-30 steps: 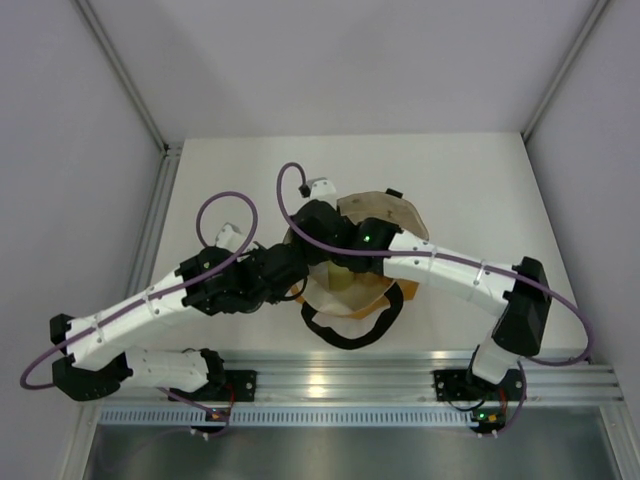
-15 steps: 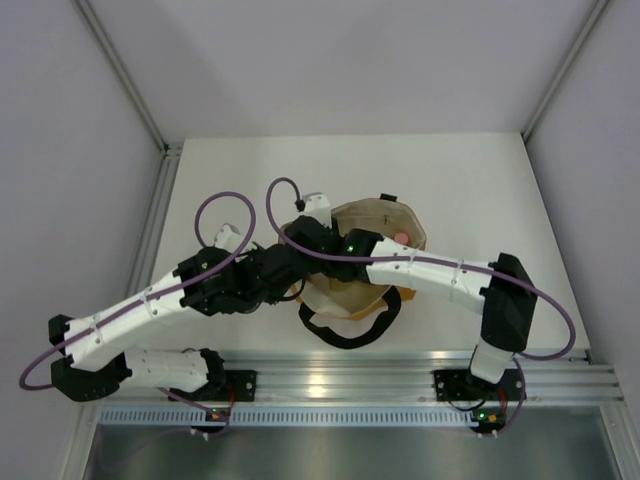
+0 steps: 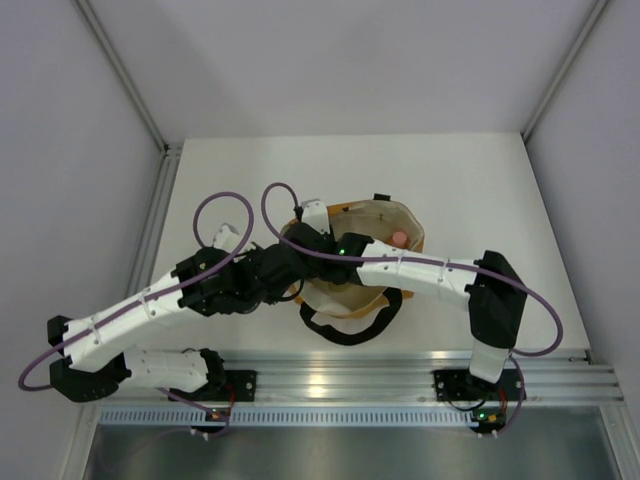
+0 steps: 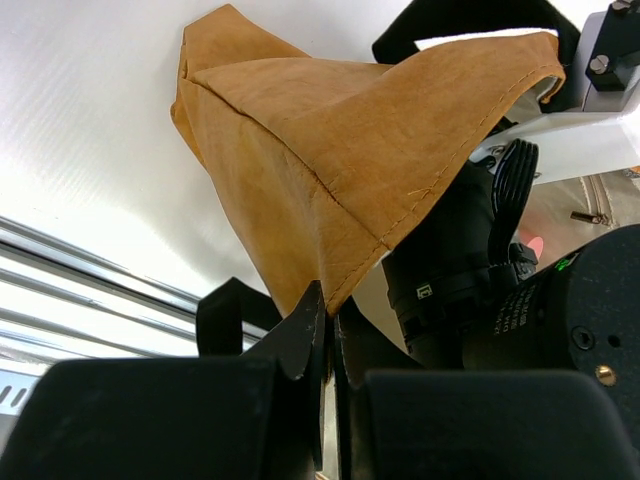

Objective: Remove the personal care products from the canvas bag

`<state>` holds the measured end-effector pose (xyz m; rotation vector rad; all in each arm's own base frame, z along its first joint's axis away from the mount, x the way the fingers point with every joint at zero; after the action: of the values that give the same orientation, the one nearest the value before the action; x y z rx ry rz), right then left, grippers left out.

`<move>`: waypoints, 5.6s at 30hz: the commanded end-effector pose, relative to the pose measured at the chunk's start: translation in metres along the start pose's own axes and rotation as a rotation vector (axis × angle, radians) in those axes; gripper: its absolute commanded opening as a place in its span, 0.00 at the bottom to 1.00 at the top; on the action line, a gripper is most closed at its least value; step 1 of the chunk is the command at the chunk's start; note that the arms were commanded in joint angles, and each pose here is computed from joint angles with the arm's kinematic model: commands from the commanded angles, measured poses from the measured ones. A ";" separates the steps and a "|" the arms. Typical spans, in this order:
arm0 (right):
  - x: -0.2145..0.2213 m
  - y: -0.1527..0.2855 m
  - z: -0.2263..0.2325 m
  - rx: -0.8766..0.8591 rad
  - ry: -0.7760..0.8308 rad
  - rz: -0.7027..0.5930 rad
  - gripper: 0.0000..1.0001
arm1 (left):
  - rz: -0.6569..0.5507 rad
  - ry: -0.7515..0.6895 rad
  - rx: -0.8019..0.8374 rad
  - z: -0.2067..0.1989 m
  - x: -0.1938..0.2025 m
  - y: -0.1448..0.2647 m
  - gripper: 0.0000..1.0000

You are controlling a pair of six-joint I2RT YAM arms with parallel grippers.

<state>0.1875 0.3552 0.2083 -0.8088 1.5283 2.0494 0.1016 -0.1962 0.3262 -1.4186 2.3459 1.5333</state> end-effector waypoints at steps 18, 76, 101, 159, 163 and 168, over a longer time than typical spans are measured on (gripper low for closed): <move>-0.064 0.068 0.020 -0.139 -0.076 -0.183 0.00 | 0.008 -0.098 -0.136 0.032 -0.002 0.002 0.00; -0.232 0.314 -0.165 -0.126 -0.151 -0.696 0.00 | -0.003 -0.105 -0.146 0.028 0.001 -0.002 0.00; -0.228 0.195 -0.283 0.255 -0.177 -0.589 0.00 | -0.020 -0.149 -0.107 0.023 -0.003 0.001 0.06; -0.182 0.013 -0.340 0.321 -0.200 -0.256 0.88 | 0.002 -0.216 -0.073 0.017 -0.003 0.006 0.10; -0.194 0.042 -0.329 0.290 -0.225 -0.294 0.89 | -0.003 -0.219 -0.071 0.015 -0.003 0.006 0.11; -0.212 0.089 -0.289 0.108 -0.242 -0.391 0.85 | -0.006 -0.224 -0.066 0.010 -0.003 0.006 0.10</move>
<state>0.3601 0.0369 0.2893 -0.6232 1.4356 1.6771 0.0997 -0.1977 0.3252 -1.2412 2.2598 1.5827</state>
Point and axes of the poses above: each gripper's point midway between its finger pads, its own y axis back along the fingers, its own z axis along the line the jaws close on, x = y × z, the point moved 9 cm from there along y, back along the fingers, and after that the axes turned 11 degrees about -y, right-handed, at the moved point
